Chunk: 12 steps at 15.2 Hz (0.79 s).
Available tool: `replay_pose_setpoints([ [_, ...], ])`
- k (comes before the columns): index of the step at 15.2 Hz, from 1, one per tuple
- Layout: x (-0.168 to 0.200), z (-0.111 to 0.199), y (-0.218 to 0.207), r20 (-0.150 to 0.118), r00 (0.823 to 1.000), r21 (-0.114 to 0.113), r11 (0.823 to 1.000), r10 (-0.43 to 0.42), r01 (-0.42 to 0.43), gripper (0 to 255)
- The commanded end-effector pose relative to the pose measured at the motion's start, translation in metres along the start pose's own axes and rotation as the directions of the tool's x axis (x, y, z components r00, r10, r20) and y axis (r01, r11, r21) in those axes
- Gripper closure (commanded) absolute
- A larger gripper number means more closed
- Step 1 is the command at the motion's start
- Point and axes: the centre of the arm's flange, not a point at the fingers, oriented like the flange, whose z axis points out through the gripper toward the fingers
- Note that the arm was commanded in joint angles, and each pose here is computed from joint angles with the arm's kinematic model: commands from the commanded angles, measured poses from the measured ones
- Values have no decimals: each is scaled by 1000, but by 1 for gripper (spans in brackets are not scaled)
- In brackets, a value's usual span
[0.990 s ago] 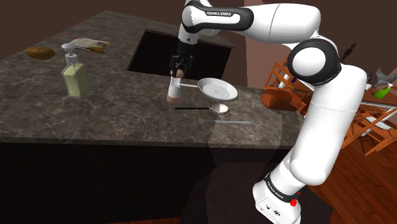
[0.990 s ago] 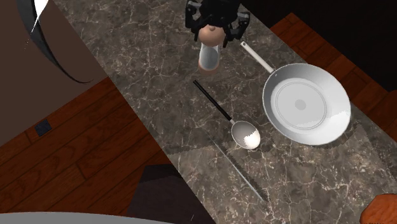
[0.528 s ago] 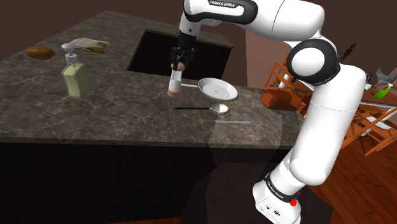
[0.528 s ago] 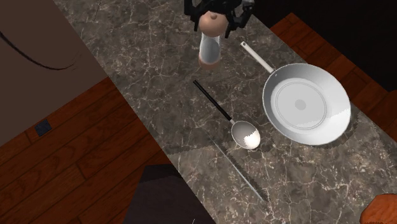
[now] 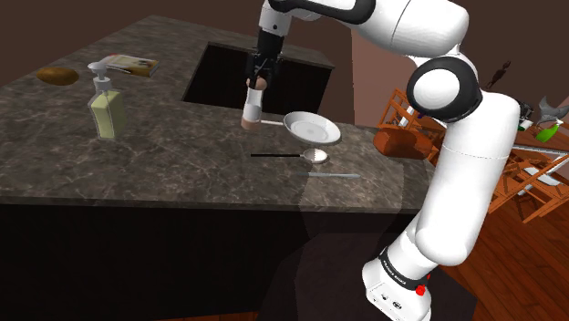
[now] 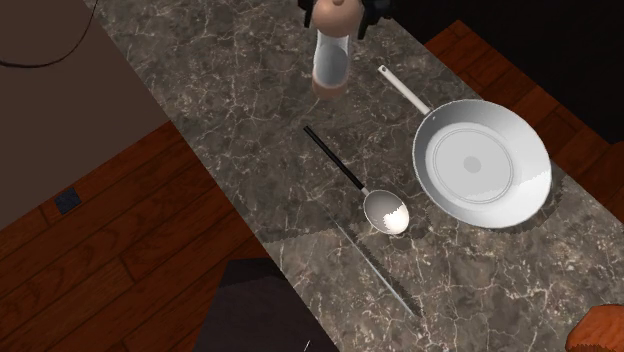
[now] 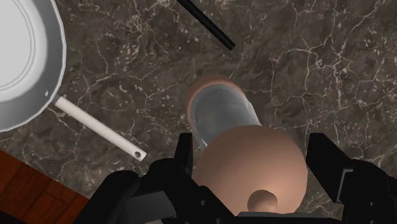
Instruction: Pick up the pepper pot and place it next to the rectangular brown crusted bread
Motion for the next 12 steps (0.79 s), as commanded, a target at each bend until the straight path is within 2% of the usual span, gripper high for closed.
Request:
replay_pose_setpoints([
  [1,-1,-11,-1,0,1000,0,1000,0,0,255],
  [12,-2,-69,-8,0,1000,0,1000,0,0,255],
])
